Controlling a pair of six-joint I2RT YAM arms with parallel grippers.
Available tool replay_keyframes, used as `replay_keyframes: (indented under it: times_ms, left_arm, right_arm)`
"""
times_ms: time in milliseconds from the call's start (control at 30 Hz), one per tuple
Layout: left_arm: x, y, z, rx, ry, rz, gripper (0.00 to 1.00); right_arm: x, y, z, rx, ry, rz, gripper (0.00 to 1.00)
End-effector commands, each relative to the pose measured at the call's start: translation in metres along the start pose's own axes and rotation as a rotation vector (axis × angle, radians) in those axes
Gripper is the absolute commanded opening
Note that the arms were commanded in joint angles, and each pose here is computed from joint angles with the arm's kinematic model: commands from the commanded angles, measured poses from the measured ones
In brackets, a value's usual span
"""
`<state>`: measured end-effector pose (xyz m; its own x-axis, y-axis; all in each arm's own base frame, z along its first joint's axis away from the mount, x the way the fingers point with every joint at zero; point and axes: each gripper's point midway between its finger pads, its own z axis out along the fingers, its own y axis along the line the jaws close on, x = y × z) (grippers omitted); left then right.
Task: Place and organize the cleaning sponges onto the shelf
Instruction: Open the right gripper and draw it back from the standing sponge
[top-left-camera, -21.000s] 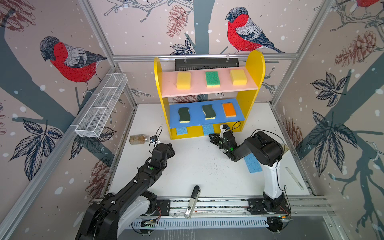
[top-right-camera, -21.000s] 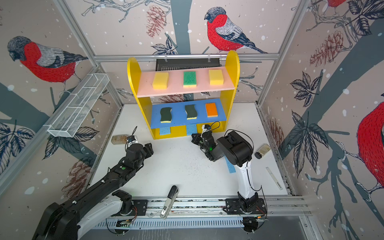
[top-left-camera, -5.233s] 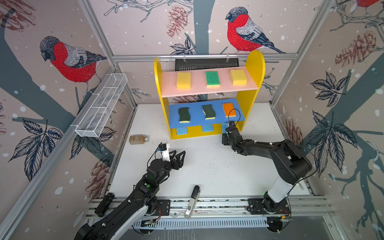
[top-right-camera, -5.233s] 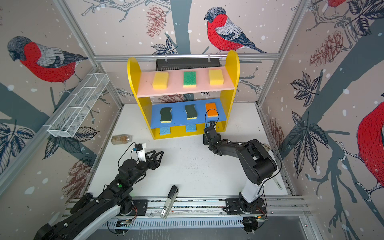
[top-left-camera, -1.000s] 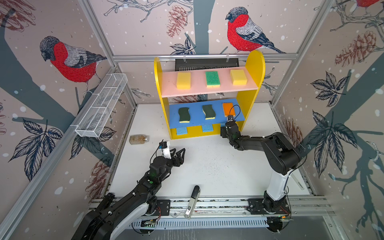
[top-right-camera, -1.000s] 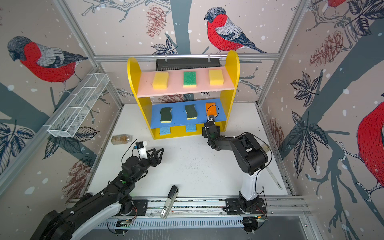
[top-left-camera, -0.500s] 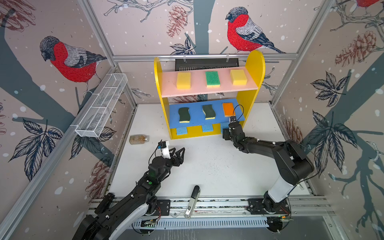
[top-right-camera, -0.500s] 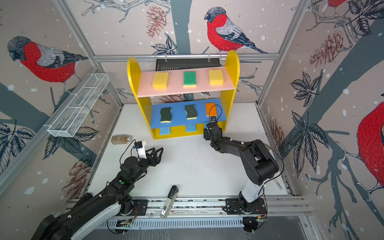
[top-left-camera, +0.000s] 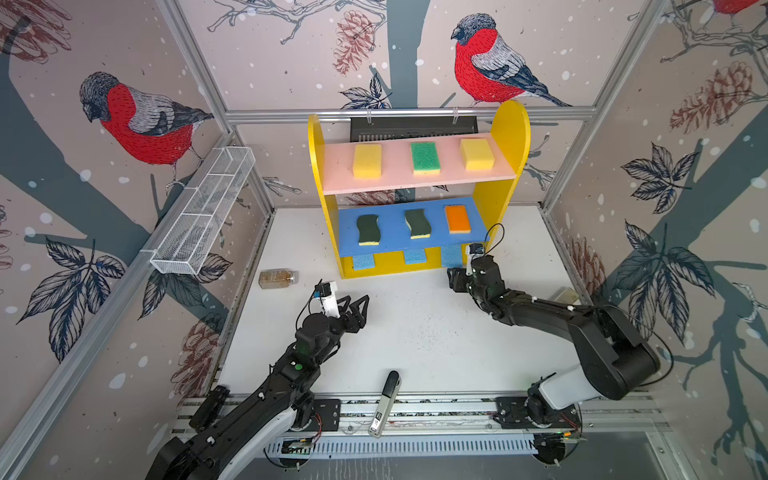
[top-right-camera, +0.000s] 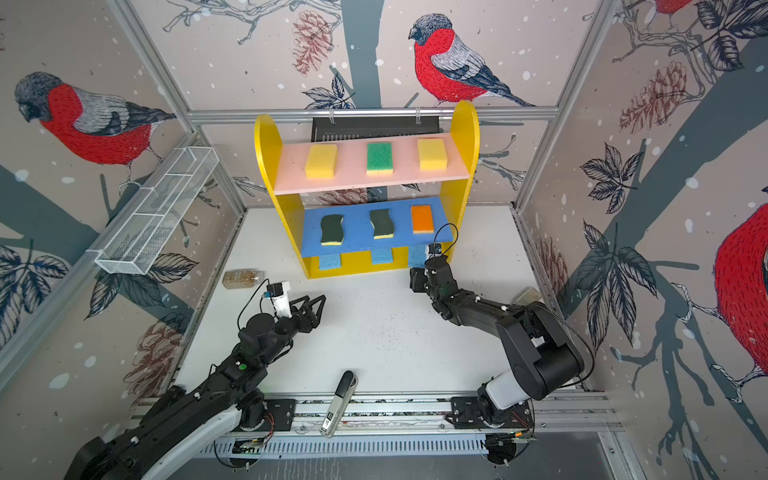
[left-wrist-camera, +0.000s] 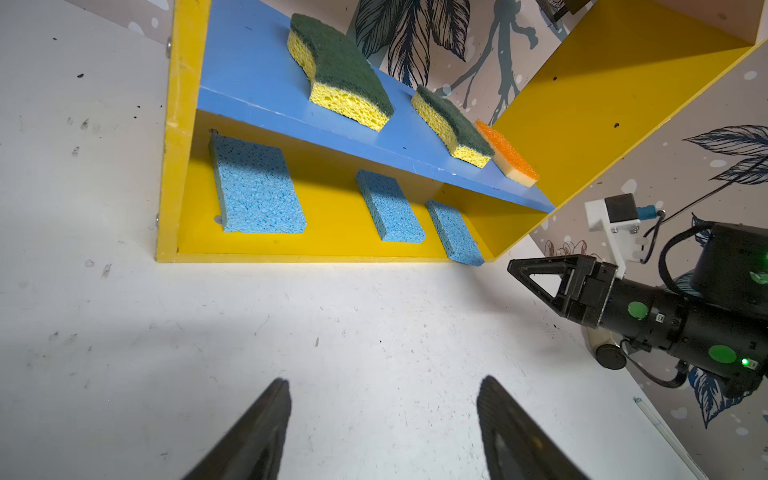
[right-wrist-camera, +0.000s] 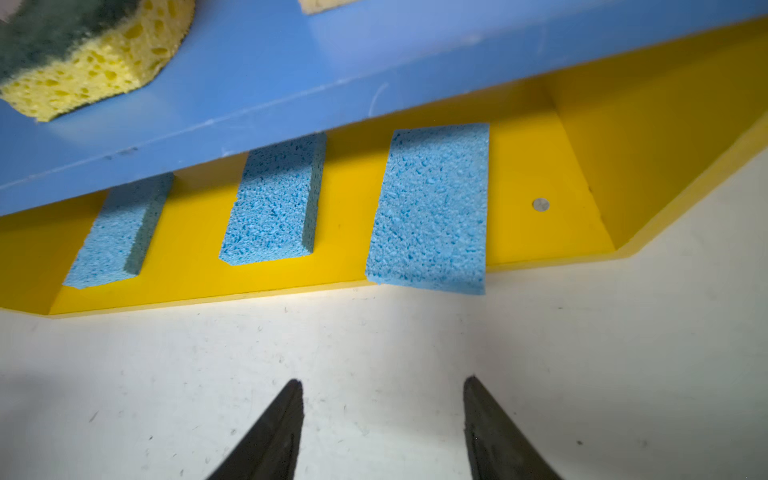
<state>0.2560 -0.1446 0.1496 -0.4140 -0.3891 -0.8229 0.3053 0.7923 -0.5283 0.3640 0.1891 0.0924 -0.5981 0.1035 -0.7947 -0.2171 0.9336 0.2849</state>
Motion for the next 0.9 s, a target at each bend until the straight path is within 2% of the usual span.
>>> replay_keyframes:
  times_ms: [0,167,300,433,700,867]
  left_arm:
    - [-0.001,-0.001,-0.001,0.001,-0.002,-0.004,0.72]
    - [0.0,0.002,-0.003,-0.011,-0.002,0.0,0.72]
    - [0.002,0.005,-0.003,-0.015,-0.007,-0.001,0.72]
    - [0.001,0.003,-0.002,-0.011,0.0,0.014,0.72]
    - [-0.001,0.002,-0.002,-0.017,-0.004,0.026,0.71]
    - [-0.002,0.007,-0.005,-0.033,-0.025,0.024,0.71]
  right_arm:
    - [-0.009,0.019,-0.008,-0.158,-0.052,0.096,0.56]
    - [-0.002,0.015,-0.011,-0.204,-0.064,0.179,0.54]
    - [0.008,0.016,-0.007,-0.238,-0.051,0.223,0.49]
    - [0.008,0.015,-0.011,-0.283,-0.101,0.278,0.48]
    - [0.016,0.013,0.004,-0.321,-0.096,0.363,0.34]
    - [0.019,0.01,0.013,-0.33,-0.098,0.414,0.3]
